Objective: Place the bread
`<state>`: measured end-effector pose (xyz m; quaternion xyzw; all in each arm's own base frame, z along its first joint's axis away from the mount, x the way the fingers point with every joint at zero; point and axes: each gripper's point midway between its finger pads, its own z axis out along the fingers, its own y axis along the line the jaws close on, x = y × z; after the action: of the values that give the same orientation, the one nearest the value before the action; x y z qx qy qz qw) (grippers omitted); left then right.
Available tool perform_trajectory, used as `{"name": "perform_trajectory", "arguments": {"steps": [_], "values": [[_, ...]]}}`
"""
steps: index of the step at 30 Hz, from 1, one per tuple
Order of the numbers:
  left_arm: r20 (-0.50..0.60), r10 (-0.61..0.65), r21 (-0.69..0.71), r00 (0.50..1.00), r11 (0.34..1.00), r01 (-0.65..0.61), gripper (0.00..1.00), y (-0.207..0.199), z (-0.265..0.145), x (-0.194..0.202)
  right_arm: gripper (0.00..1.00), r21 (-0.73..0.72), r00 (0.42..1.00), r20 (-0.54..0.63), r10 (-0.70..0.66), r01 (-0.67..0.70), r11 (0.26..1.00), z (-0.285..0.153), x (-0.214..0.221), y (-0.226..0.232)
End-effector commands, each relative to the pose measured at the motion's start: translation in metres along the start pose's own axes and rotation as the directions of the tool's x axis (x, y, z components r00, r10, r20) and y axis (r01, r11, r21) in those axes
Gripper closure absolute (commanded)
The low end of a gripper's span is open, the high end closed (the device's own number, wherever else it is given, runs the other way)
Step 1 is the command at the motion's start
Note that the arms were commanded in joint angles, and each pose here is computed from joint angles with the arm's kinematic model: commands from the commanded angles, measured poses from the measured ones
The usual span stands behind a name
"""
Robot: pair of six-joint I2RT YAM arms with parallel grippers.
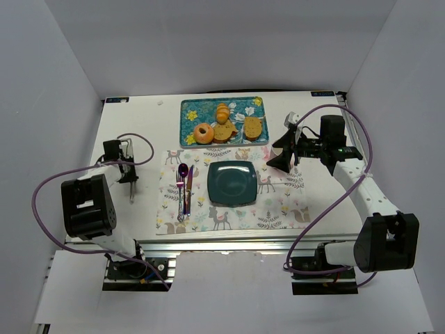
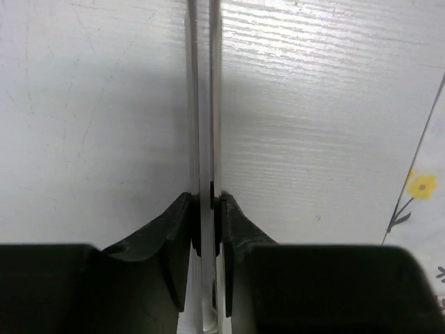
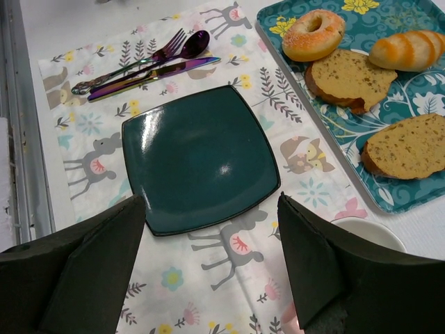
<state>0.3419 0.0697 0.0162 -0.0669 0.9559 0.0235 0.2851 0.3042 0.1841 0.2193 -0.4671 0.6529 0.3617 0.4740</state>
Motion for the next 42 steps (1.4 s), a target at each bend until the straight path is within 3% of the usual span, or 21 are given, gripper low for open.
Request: {"name": "perform_trajectory", "arguments": {"steps": [1,2,3,5,10,13,14,16,17,19,22,23,25,32,35,42], "values": [[-0.056,-0.031,-0.013,0.998,0.999,0.031,0.78,0.001,0.004,0.025,0.19,0.009,0.999,0.025,-0.036,0.036,0.999,-0.002,-0.011,-0.004],[-0.05,-0.044,-0.01,0.998,0.999,0.043,0.82,-0.001,0.003,0.024,0.19,0.012,0.999,0.028,-0.044,0.044,0.999,-0.002,-0.014,-0.004],[-0.038,-0.051,-0.008,0.998,0.999,0.051,0.94,-0.001,0.001,0.019,0.19,0.015,0.998,0.029,-0.047,0.046,0.999,-0.003,-0.016,-0.005],[0.028,-0.123,0.006,0.992,0.992,0.123,1.0,-0.005,-0.012,-0.003,0.19,0.023,0.998,0.027,-0.054,0.053,0.998,-0.004,-0.017,-0.006],[0.178,-0.29,0.212,0.94,0.944,0.252,1.0,-0.057,-0.064,-0.071,0.19,0.037,0.998,0.026,-0.059,0.058,0.998,-0.006,-0.019,-0.009],[0.214,-0.368,0.429,0.905,0.867,0.251,1.0,-0.126,-0.109,-0.105,0.19,0.04,0.998,0.028,-0.057,0.056,0.998,-0.006,-0.02,-0.01],[0.156,-0.415,0.526,0.896,0.803,0.28,1.0,-0.164,-0.124,-0.106,0.19,0.042,0.998,0.028,-0.055,0.053,0.998,-0.006,-0.02,-0.01],[0.129,-0.464,0.619,0.876,0.728,0.295,1.0,-0.195,-0.143,-0.117,0.19,0.042,0.998,0.029,-0.053,0.052,0.998,-0.006,-0.02,-0.011],[0.062,-0.53,0.652,0.846,0.663,0.367,0.98,-0.209,-0.15,-0.119,0.19,0.042,0.998,0.031,-0.054,0.053,0.998,-0.006,-0.021,-0.01],[-0.006,-0.548,0.714,0.837,0.583,0.387,0.96,-0.241,-0.162,-0.119,0.19,0.044,0.998,0.032,-0.054,0.052,0.998,-0.006,-0.022,-0.011],[-0.115,-0.593,0.73,0.797,0.494,0.473,0.85,-0.269,-0.173,-0.121,0.19,0.045,0.998,0.034,-0.057,0.056,0.997,-0.007,-0.022,-0.01],[-0.16,-0.614,0.73,0.773,0.453,0.511,0.73,-0.278,-0.175,-0.126,0.19,0.046,0.998,0.036,-0.06,0.058,0.997,-0.007,-0.022,-0.01],[-0.194,-0.634,0.753,0.748,0.392,0.528,0.62,-0.293,-0.183,-0.133,0.19,0.048,0.998,0.037,-0.058,0.056,0.997,-0.008,-0.023,-0.009],[-0.376,-0.712,0.723,0.593,0.174,0.668,0.62,-0.33,-0.185,-0.153,0.19,0.069,0.997,0.043,-0.067,0.064,0.996,-0.012,-0.024,-0.007],[-0.429,-0.707,0.714,0.563,0.117,0.691,0.56,-0.35,-0.19,-0.156,0.18,0.085,0.997,0.042,-0.071,0.068,0.994,-0.016,-0.023,-0.008],[-0.531,-0.664,0.654,0.527,0.075,0.753,0.53,-0.395,-0.19,-0.143,0.18,0.113,0.997,0.044,-0.067,0.062,0.992,-0.023,-0.022,-0.012]]}}
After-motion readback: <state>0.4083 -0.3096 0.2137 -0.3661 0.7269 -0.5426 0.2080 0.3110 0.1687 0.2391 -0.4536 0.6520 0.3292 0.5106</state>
